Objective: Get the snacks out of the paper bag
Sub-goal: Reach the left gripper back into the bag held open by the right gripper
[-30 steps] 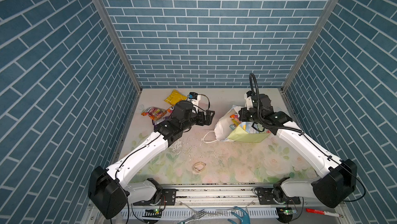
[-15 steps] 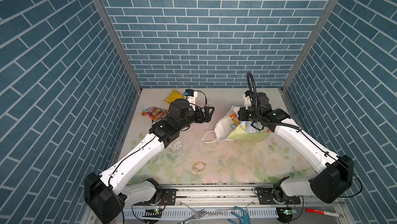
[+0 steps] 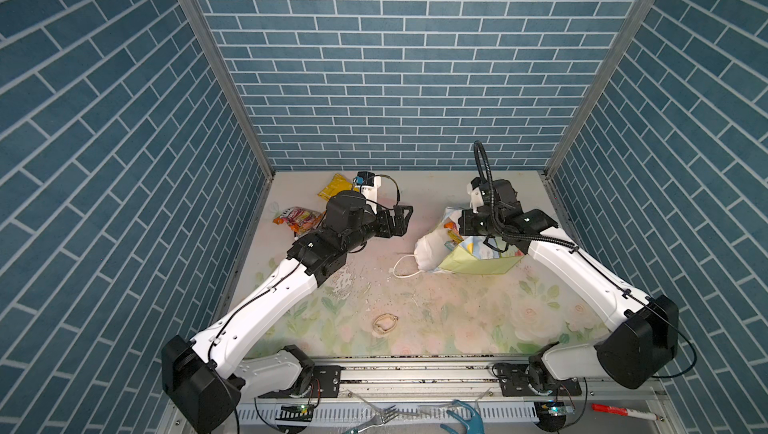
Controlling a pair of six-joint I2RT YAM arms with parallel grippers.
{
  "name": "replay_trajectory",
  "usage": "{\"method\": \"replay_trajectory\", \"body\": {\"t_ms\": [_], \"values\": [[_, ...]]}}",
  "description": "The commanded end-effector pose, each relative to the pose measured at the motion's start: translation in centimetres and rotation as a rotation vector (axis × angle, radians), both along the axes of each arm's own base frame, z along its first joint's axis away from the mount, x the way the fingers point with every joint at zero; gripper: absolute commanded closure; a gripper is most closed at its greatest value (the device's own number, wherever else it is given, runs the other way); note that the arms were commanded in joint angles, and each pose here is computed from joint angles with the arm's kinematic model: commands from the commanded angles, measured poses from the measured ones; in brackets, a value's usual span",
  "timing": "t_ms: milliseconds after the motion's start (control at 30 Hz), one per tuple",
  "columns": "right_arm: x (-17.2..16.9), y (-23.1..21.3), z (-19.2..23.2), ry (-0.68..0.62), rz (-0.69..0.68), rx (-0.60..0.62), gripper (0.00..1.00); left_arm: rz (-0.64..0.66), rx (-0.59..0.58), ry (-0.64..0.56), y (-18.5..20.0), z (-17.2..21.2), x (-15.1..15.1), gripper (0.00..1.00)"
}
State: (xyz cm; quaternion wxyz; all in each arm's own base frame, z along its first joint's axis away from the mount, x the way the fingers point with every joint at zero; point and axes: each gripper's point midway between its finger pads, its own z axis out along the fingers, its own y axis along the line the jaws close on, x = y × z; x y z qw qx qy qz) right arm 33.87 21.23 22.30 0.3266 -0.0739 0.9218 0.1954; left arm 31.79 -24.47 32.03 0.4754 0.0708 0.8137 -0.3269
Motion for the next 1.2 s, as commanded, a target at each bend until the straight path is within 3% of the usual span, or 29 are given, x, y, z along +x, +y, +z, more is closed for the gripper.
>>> {"method": "replay_trajectory", "body": {"t_ms": [0,267,433,867,1167], "values": [[0.4,0.1,0.6,0.007,-0.016,0.006,1.00,0.020,0.003,-0.037,0.4,0.7,0.1,0.00],[0.1,-0.1,0.8,0.004,-0.018,0.006,1.00,0.029,0.018,-0.016,0.1,-0.3,0.8,0.00],[0.1,-0.3,1.2,-0.007,-0.023,0.005,1.00,0.015,0.056,0.045,-1.3,-3.0,2.2,0.00],[0.3,0.3,2.1,-0.007,-0.011,0.026,1.00,-0.095,0.053,0.102,-4.4,-7.9,3.0,0.00],[1.0,0.7,2.8,-0.020,-0.001,0.029,1.00,-0.204,0.039,0.169,-7.9,-10.6,1.8,0.03]]}}
